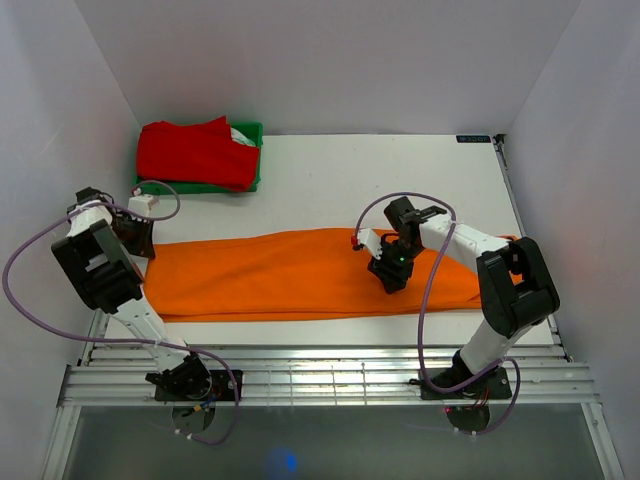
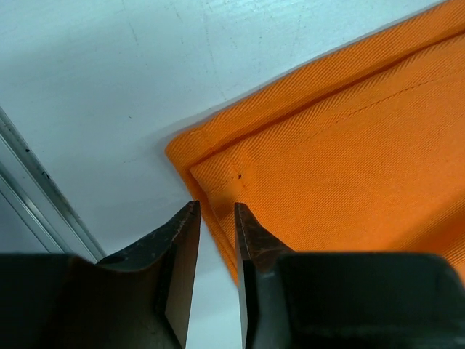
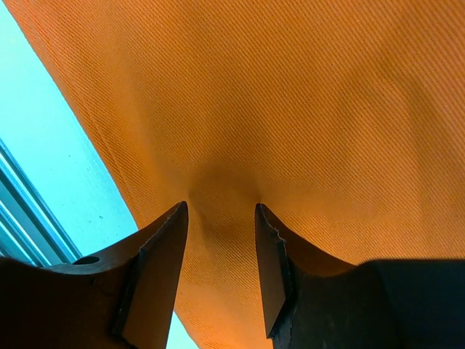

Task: Fold and stack the trousers
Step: Fold the trousers

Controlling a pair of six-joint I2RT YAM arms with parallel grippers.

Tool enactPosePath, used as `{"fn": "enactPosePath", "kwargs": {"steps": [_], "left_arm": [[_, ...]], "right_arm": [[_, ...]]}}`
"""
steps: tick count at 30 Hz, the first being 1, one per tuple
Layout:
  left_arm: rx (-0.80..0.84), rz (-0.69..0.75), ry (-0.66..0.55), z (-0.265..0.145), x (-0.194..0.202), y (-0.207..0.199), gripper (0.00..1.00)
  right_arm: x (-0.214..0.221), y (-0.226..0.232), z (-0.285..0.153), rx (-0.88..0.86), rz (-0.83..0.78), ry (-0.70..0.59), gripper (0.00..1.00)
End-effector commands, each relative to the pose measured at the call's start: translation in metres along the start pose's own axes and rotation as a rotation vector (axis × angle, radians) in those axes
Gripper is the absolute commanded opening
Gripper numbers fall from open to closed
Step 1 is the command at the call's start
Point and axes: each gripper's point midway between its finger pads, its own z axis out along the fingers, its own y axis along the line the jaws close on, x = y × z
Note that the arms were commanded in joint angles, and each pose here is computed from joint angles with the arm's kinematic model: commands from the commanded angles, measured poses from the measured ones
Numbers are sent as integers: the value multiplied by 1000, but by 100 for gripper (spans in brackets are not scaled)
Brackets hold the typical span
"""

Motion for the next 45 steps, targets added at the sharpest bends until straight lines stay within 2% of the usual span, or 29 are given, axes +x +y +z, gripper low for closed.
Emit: {"fn": "enactPosePath", "kwargs": {"steps": [1, 3, 4, 6, 7, 13, 17, 18, 21, 27, 30, 31, 34, 37, 38, 40, 45], "left_arm": [[-14, -8, -15, -4, -7, 1, 35], [-10, -13, -13, -2, -6, 1, 28], [-11, -13, -13, -2, -7, 2, 19], [-22, -6, -24, -7, -11, 3, 9], [-28, -1, -31, -11, -13, 4, 0], [-95, 52, -71, -39, -30, 9, 0], [-99, 52, -51, -40, -27, 10, 0], [-91, 46, -48, -38, -26, 9, 18], [-71, 20, -32, -28, -20, 7, 42], [-16, -28, -29, -10, -16, 1, 46], [4, -50, -10, -1, -10, -3, 42], [12, -55, -1, 3, -8, -4, 36], [24, -59, 5, 5, -5, -9, 31], [21, -53, 1, 3, -6, -10, 15], [10, -49, -4, -1, -9, -8, 7], [-16, -37, -12, -9, -16, -2, 0], [-114, 11, -50, -33, -37, 19, 0]], "right_arm": [[-3, 3, -4, -19, 24, -1, 48], [-1, 2, -4, -16, 28, 5, 48], [-1, 2, -4, -15, 26, 6, 48], [1, 2, -4, -17, 27, 11, 48], [2, 4, -4, -21, 25, 14, 47], [12, 6, -5, -12, 16, 30, 47], [18, 8, -4, -16, 18, 35, 47], [18, 9, -4, -17, 16, 34, 47], [18, 9, -3, -20, 19, 33, 47], [16, 6, -3, -16, 19, 35, 48], [19, 4, 0, -16, 32, 48, 48], [22, 4, 3, -17, 35, 58, 48], [29, 3, 9, -15, 44, 84, 48], [34, 3, 15, -24, 63, 102, 48], [35, 2, 16, -24, 64, 106, 48], [37, 4, 17, -31, 63, 115, 48], [46, 12, 17, -53, 62, 139, 47]]}}
